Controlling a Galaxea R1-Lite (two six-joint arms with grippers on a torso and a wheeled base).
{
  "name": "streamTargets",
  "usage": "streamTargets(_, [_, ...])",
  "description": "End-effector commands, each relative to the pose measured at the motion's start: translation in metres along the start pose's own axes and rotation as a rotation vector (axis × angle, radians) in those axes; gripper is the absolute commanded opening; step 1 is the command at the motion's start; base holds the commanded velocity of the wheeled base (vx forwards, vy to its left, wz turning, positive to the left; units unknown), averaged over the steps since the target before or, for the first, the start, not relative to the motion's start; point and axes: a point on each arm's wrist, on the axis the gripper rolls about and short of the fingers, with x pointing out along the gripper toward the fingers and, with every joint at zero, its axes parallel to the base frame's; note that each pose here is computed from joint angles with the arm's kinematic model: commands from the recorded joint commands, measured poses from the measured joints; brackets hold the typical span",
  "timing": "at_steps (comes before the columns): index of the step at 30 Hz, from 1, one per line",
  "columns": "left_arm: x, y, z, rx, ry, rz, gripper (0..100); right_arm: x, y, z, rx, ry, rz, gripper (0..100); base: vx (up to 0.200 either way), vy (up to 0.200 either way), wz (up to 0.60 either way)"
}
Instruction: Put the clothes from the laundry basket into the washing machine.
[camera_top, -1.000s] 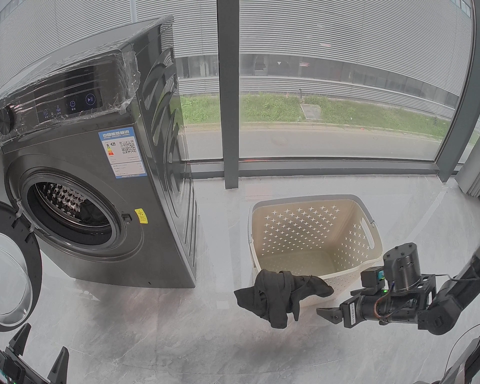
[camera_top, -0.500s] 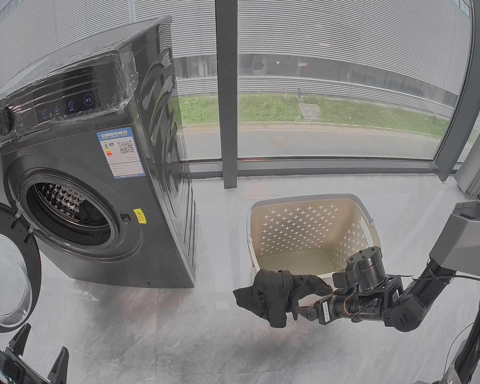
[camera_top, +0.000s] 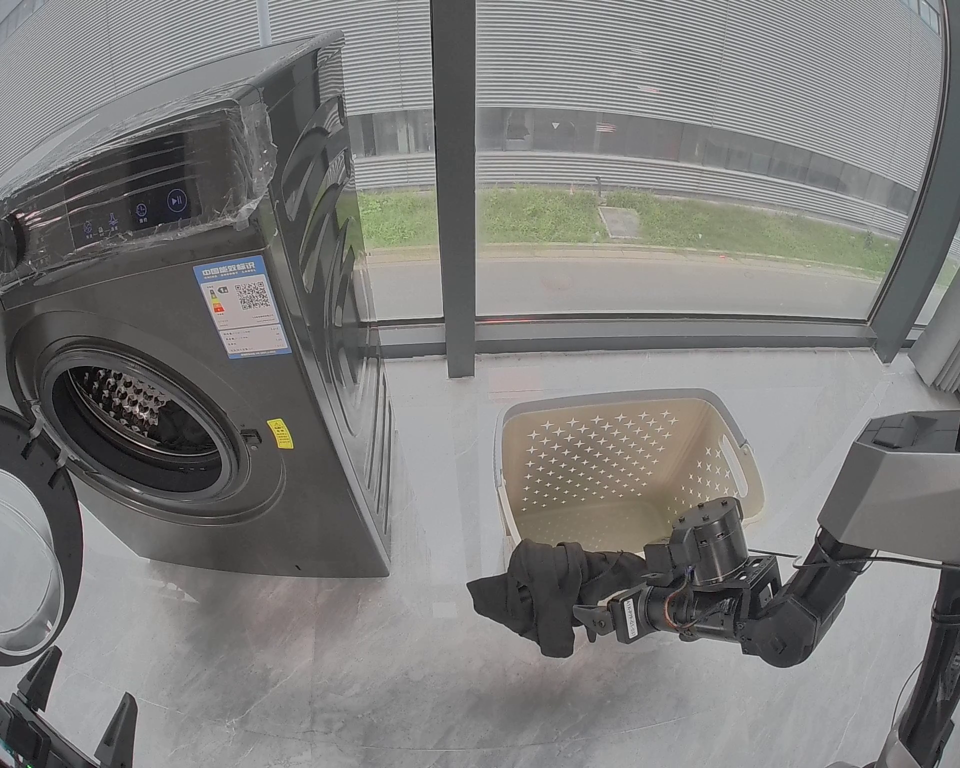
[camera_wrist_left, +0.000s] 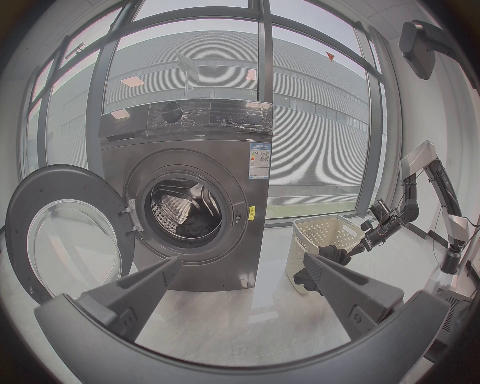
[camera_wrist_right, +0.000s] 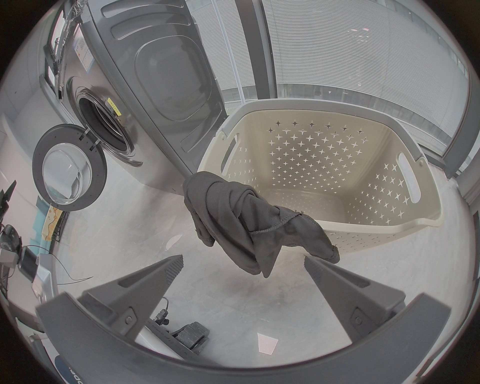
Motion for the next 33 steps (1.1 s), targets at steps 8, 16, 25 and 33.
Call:
streamTargets(8, [0.000,0.000,-0.005,-0.003,-0.001,0.001,100,0.004,0.005,0.001,-0.009,-0.004,0.011,100,0.075,0.000,0.00])
streamTargets(16, [0.000,0.000,-0.005,-0.005,0.000,0.001,100,0.010,0.006,0.000,-0.012,-0.011,0.014,100,0.000,0.000,0.00])
streamTargets(25, [0.000,0.000,-0.005,-0.002,0.000,0.001,100,0.013,0.013,-0.005,-0.027,0.007,0.031,100,0.000,0.000,0.00])
streamTargets(33, [0.000,0.000,-0.005,-0.003,0.000,0.001,100,0.015,0.013,-0.005,-0.028,-0.001,0.032,100,-0.075,0.000,0.00])
